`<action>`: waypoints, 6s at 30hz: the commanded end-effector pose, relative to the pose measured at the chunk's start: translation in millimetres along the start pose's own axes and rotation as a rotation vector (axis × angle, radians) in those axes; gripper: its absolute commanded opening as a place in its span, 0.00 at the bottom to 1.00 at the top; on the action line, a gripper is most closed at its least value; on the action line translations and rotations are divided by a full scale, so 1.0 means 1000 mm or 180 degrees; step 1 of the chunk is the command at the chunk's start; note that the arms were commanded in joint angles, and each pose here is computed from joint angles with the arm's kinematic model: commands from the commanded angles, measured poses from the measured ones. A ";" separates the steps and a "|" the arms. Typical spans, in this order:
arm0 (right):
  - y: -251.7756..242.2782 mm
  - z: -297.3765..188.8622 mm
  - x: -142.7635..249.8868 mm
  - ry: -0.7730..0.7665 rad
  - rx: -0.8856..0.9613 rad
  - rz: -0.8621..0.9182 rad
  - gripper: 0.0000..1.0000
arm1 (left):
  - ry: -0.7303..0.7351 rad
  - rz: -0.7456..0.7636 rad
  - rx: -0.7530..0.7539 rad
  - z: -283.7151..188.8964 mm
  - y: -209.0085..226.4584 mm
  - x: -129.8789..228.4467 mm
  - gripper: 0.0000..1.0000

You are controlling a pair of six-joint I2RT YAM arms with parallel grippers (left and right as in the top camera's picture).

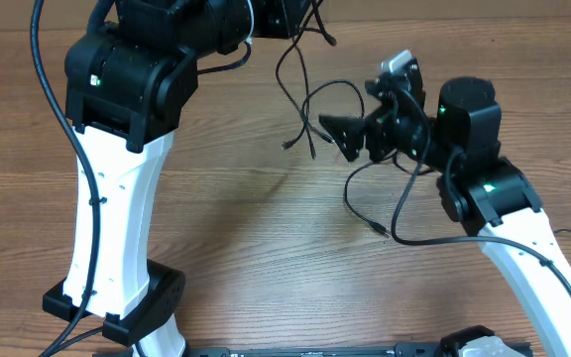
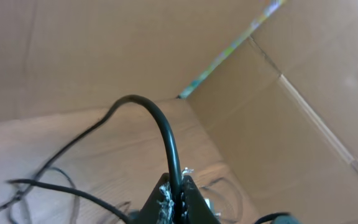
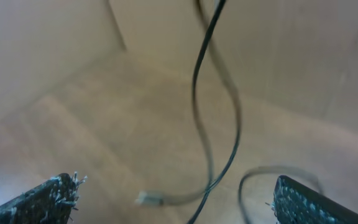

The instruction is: Untangle cables

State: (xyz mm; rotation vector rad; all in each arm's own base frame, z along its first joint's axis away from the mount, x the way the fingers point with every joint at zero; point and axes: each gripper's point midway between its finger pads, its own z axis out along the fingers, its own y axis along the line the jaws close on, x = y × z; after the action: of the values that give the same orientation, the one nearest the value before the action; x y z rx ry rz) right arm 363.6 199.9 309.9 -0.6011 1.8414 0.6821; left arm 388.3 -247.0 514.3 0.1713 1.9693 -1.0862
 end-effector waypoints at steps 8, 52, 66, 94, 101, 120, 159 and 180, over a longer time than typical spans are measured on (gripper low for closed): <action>0.005 0.053 -0.008 -0.0286 -0.0106 -0.0229 0.93 | 0.0046 -0.1318 0.0347 -0.001 -0.045 0.006 0.04; 0.010 -0.009 0.014 0.0118 0.0075 0.0646 1.00 | -0.0930 -0.2617 -0.0936 -0.005 0.026 0.006 0.04; 0.019 0.038 0.036 -0.0545 -0.0430 0.0937 1.00 | -0.1033 -0.2800 -0.0830 -0.011 0.003 0.011 0.04; -0.007 0.060 0.012 -0.1278 -0.0643 0.0694 0.04 | -0.1140 -0.2306 -0.1784 -0.035 0.033 0.049 0.04; -0.023 0.023 -0.001 -0.1244 -0.1063 0.0756 0.04 | -0.0883 -0.2182 -0.2744 -0.060 0.097 0.078 0.05; -0.217 -0.125 -0.136 -0.1618 0.1005 0.0079 0.04 | -0.0354 -0.1795 -0.3307 -0.036 0.142 0.107 1.00; -0.503 -0.218 0.193 -0.0879 0.3725 0.3864 1.00 | -0.0314 -0.1788 -0.3368 -0.030 0.148 0.111 0.99; -0.274 -0.251 0.093 0.0227 0.2966 0.4149 1.00 | -0.0314 -0.1790 -0.3367 -0.030 0.148 0.111 1.00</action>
State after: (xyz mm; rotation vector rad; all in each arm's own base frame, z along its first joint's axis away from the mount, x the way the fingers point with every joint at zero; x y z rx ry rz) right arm 364.9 -188.9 235.1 1.3376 2.1824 0.4533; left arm 369.2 -167.2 349.7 -1.0318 2.2893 -0.2547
